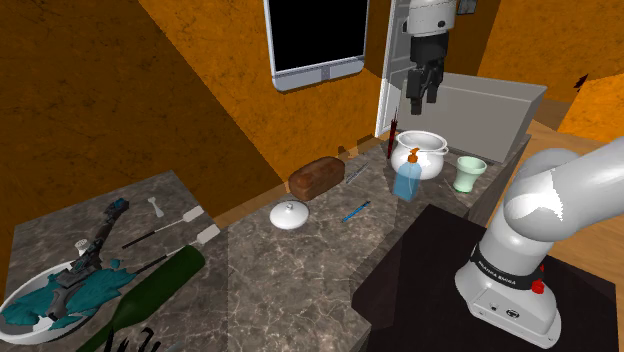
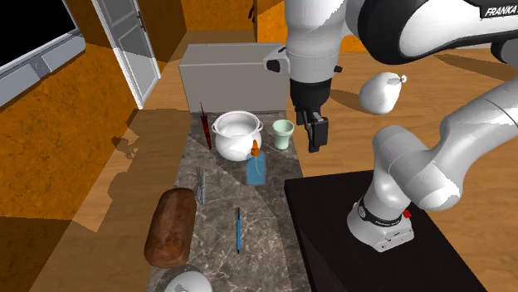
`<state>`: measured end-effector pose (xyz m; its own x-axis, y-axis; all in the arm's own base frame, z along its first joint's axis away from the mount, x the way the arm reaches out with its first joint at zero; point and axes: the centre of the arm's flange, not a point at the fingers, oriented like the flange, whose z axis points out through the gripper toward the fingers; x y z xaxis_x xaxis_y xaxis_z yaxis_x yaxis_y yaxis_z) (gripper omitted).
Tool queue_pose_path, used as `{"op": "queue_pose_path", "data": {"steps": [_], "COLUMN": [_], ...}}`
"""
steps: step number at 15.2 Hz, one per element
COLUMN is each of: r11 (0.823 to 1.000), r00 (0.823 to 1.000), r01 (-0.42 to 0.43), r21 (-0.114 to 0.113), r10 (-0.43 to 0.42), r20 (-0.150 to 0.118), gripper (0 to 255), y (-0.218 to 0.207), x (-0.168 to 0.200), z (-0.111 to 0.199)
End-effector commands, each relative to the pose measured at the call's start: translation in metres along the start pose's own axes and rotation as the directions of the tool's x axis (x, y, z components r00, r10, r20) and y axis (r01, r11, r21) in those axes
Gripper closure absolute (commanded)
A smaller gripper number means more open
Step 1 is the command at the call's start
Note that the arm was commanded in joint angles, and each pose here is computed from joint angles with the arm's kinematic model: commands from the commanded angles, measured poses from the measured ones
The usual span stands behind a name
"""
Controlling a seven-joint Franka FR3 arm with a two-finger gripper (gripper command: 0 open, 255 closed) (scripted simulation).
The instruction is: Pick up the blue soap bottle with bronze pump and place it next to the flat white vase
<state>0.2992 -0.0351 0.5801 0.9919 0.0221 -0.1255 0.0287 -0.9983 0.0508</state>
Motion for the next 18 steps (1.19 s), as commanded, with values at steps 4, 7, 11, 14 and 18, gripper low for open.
{"op": "queue_pose_path", "data": {"steps": [4, 7, 11, 14, 18], "r11": [1.000, 1.000, 1.000, 1.000, 1.000], "r00": [1.000, 1.000, 0.999, 0.998, 0.997], "r01": [0.000, 0.001, 0.002, 0.002, 0.003], "r21": [-0.003, -0.006, -0.009, -0.012, -0.016], "r10": [0.000, -0.001, -0.001, -0.001, -0.002], "r20": [0.013, 0.027, 0.044, 0.058, 0.075], "gripper": [0, 0, 0, 0, 0], "y": [0.023, 0.046, 0.077, 0.101, 0.132], "x": [0.019, 0.037, 0.061, 0.078, 0.101], "z": [0.027, 0.055, 0.091, 0.119, 0.156]}}
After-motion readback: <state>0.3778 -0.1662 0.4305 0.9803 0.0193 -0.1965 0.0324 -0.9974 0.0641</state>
